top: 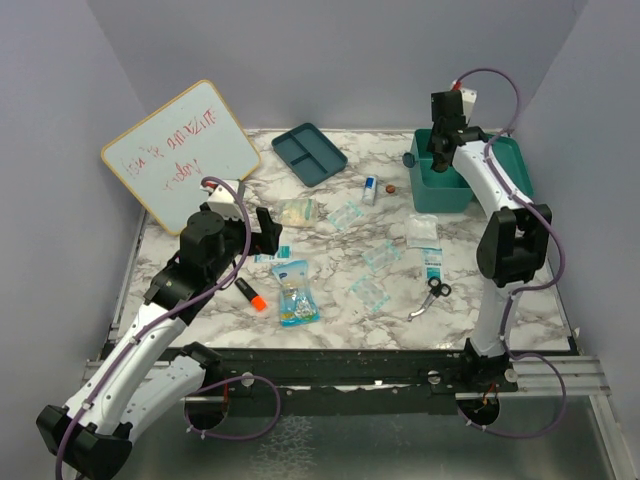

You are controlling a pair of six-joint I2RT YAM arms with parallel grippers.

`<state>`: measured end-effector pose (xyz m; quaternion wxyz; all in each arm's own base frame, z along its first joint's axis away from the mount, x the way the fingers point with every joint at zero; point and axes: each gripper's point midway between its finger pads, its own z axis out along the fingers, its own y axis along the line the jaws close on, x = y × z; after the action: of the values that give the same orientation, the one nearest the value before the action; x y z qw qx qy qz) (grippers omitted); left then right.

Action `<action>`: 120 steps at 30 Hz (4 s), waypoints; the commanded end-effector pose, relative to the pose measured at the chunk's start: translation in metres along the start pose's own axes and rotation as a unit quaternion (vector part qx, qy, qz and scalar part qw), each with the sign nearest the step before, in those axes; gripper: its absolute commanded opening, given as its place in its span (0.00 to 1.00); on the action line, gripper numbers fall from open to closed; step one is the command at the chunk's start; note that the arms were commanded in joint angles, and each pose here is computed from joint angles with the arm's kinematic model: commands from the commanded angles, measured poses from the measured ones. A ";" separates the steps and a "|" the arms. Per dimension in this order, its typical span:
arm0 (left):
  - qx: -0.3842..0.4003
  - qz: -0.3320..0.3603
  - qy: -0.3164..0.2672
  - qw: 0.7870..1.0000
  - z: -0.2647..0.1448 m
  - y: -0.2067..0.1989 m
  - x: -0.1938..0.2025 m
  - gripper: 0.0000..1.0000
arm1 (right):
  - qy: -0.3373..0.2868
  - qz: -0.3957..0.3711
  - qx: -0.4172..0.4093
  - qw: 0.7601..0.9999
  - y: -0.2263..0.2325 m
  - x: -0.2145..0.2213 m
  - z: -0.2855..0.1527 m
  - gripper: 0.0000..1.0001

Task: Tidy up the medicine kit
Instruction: Place the pill bottle in the medicine box.

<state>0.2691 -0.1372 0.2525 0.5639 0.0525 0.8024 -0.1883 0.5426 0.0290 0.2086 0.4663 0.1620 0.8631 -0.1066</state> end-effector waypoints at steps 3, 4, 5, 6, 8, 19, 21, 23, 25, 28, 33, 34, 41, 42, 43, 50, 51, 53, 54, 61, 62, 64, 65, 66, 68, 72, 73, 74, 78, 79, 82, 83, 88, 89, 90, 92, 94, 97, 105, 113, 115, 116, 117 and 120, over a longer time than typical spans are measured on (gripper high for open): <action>0.014 0.009 -0.002 1.000 -0.002 -0.005 0.002 0.99 | 0.023 0.016 -0.020 0.999 0.003 0.015 0.030 0.01; 0.015 0.009 -0.001 1.000 -0.002 -0.005 0.002 0.99 | 0.031 0.020 -0.023 0.999 0.002 0.017 0.035 0.01; 0.014 0.009 -0.001 1.000 -0.001 -0.004 0.003 0.99 | 0.039 0.024 -0.025 0.999 0.001 0.019 0.039 0.01; 0.014 0.009 -0.002 1.000 -0.002 -0.005 0.002 0.99 | 0.045 0.025 -0.027 0.998 0.003 0.021 0.042 0.01; 0.015 0.009 -0.004 1.000 -0.002 -0.005 0.001 0.99 | 0.053 0.022 -0.035 0.998 0.005 0.029 0.048 0.01; 0.016 0.010 -0.004 1.000 -0.003 -0.005 0.002 0.99 | -0.013 0.032 -0.105 0.994 0.016 0.023 0.074 0.01; 0.016 0.011 -0.004 1.000 -0.003 -0.005 0.001 0.99 | -0.023 0.027 -0.119 0.992 0.020 0.026 0.077 0.01; 0.015 0.011 -0.005 1.000 -0.003 -0.005 0.001 0.99 | -0.022 0.020 -0.124 0.992 0.021 0.035 0.080 0.01; 0.014 0.011 -0.004 1.000 -0.003 -0.004 0.002 0.99 | -0.010 0.013 -0.119 0.993 0.019 0.047 0.084 0.03; 0.014 0.012 -0.004 1.000 -0.003 -0.005 0.002 0.99 | 0.014 0.002 -0.104 0.995 0.012 0.061 0.087 0.15; 0.012 0.012 -0.002 1.000 -0.002 -0.004 0.002 0.99 | 0.035 -0.004 -0.073 0.997 -0.004 0.071 0.077 0.39; 0.012 0.012 -0.001 1.000 -0.001 -0.004 0.003 0.99 | 0.039 -0.005 -0.072 0.997 -0.005 0.071 0.074 0.42; 0.010 0.012 0.002 1.000 0.000 -0.003 0.005 0.99 | 0.046 -0.011 -0.060 0.997 -0.015 0.057 0.054 0.61; 0.009 0.012 0.002 1.000 0.001 -0.003 0.005 0.99 | 0.041 -0.012 -0.063 0.997 -0.015 0.052 0.050 0.62; 0.009 0.012 0.003 1.000 0.001 -0.003 0.005 0.99 | 0.035 -0.012 -0.065 0.997 -0.015 0.046 0.046 0.62; 0.011 0.012 0.009 1.000 0.003 -0.004 0.008 0.99 | 0.001 -0.016 -0.069 0.998 -0.013 0.013 0.039 0.57; 0.011 0.011 0.010 1.000 0.003 -0.004 0.008 0.99 | 0.002 -0.017 -0.072 0.997 -0.010 0.012 0.043 0.56; 0.011 0.012 0.012 1.000 0.004 -0.004 0.009 0.99 | 0.001 -0.016 -0.077 0.997 -0.005 0.009 0.047 0.54; 0.012 0.012 0.013 1.000 0.004 -0.004 0.010 0.99 | 0.000 -0.015 -0.079 0.997 -0.003 0.008 0.050 0.52; 0.011 0.012 0.016 1.000 0.006 -0.004 0.011 0.99 | -0.013 -0.014 -0.080 0.997 0.007 -0.002 0.068 0.41; 0.010 0.012 0.016 1.000 0.006 -0.003 0.011 0.99 | -0.014 -0.014 -0.084 0.996 0.009 -0.003 0.070 0.41; 0.009 0.012 0.017 1.000 0.006 -0.003 0.012 0.99 | -0.012 -0.015 -0.092 0.996 0.014 -0.003 0.075 0.41; 0.009 0.013 0.017 1.000 0.006 -0.003 0.012 0.99 | -0.011 -0.016 -0.095 0.995 0.016 -0.003 0.077 0.41; 0.009 0.013 0.018 1.000 0.006 -0.003 0.012 0.99 | -0.010 -0.016 -0.096 0.995 0.018 -0.002 0.080 0.40; 0.009 0.013 0.018 1.000 0.007 -0.003 0.013 0.99 | -0.009 -0.018 -0.096 0.995 0.020 -0.002 0.085 0.40; 0.009 0.013 0.019 1.000 0.007 -0.003 0.013 0.99 | -0.009 -0.023 -0.097 0.995 0.023 0.000 0.096 0.42; 0.010 0.013 0.019 1.000 0.007 -0.003 0.013 0.99 | -0.007 -0.026 -0.095 0.995 0.023 0.002 0.099 0.42; 0.009 0.013 0.018 1.000 0.007 -0.003 0.013 0.99 | -0.004 -0.028 -0.094 0.995 0.023 0.004 0.102 0.42; 0.009 0.013 0.019 1.000 0.007 -0.003 0.013 0.99 | 0.009 -0.039 -0.086 0.995 0.021 0.016 0.110 0.40; 0.009 0.014 0.019 1.000 0.007 -0.003 0.013 0.99 | 0.012 -0.041 -0.084 0.996 0.020 0.018 0.111 0.40; 0.009 0.014 0.020 1.000 0.007 -0.003 0.013 0.99 | 0.017 -0.045 -0.085 0.995 0.020 0.024 0.112 0.38; 0.009 0.014 0.020 1.000 0.007 -0.003 0.013 0.99 | 0.017 -0.046 -0.087 0.995 0.021 0.025 0.112 0.38; 0.010 0.014 0.019 1.000 0.007 -0.003 0.013 0.99 | 0.026 -0.050 -0.092 0.994 0.021 0.031 0.112 0.34; 0.010 0.014 0.019 1.000 0.007 -0.003 0.013 0.99 | 0.028 -0.050 -0.093 0.994 0.021 0.032 0.111 0.34; 0.010 0.014 0.019 1.000 0.007 -0.003 0.013 0.99 | 0.029 -0.049 -0.092 0.994 0.020 0.033 0.110 0.33; 0.009 0.014 0.018 1.000 0.006 -0.003 0.012 0.99 | 0.032 -0.052 -0.091 0.994 0.018 0.036 0.109 0.32; 0.009 0.014 0.018 1.000 0.007 -0.003 0.012 0.99 | 0.035 -0.057 -0.091 0.994 0.018 0.038 0.107 0.31; 0.011 0.014 0.018 1.000 0.007 -0.003 0.013 0.99 | 0.037 -0.061 -0.091 0.993 0.016 0.039 0.106 0.31; 0.011 0.013 0.016 1.000 0.006 -0.004 0.011 0.99 | 0.052 -0.059 -0.083 0.993 0.005 0.051 0.091 0.29; 0.013 0.012 0.013 1.000 0.004 -0.004 0.010 0.99 | 0.066 -0.050 -0.074 0.994 -0.010 0.071 0.068 0.27; 0.013 0.012 0.013 1.000 0.004 -0.004 0.010 0.99 | 0.062 -0.047 -0.072 0.994 -0.013 0.069 0.062 0.27; 0.013 0.012 0.014 1.000 0.004 -0.005 0.010 0.99 | 0.058 -0.045 -0.072 0.995 -0.014 0.066 0.059 0.27; 0.014 0.012 0.013 1.000 0.004 -0.005 0.010 0.99 | 0.054 -0.043 -0.073 0.995 -0.015 0.061 0.056 0.28; 0.012 0.010 0.013 1.000 0.004 -0.004 0.010 0.99 | 0.044 -0.040 -0.078 0.995 -0.014 0.045 0.044 0.28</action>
<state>0.2713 -0.1399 0.2423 0.5524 0.0611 0.8112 -0.1821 0.5555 0.0122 0.1238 0.4281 0.0858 0.8981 -0.0528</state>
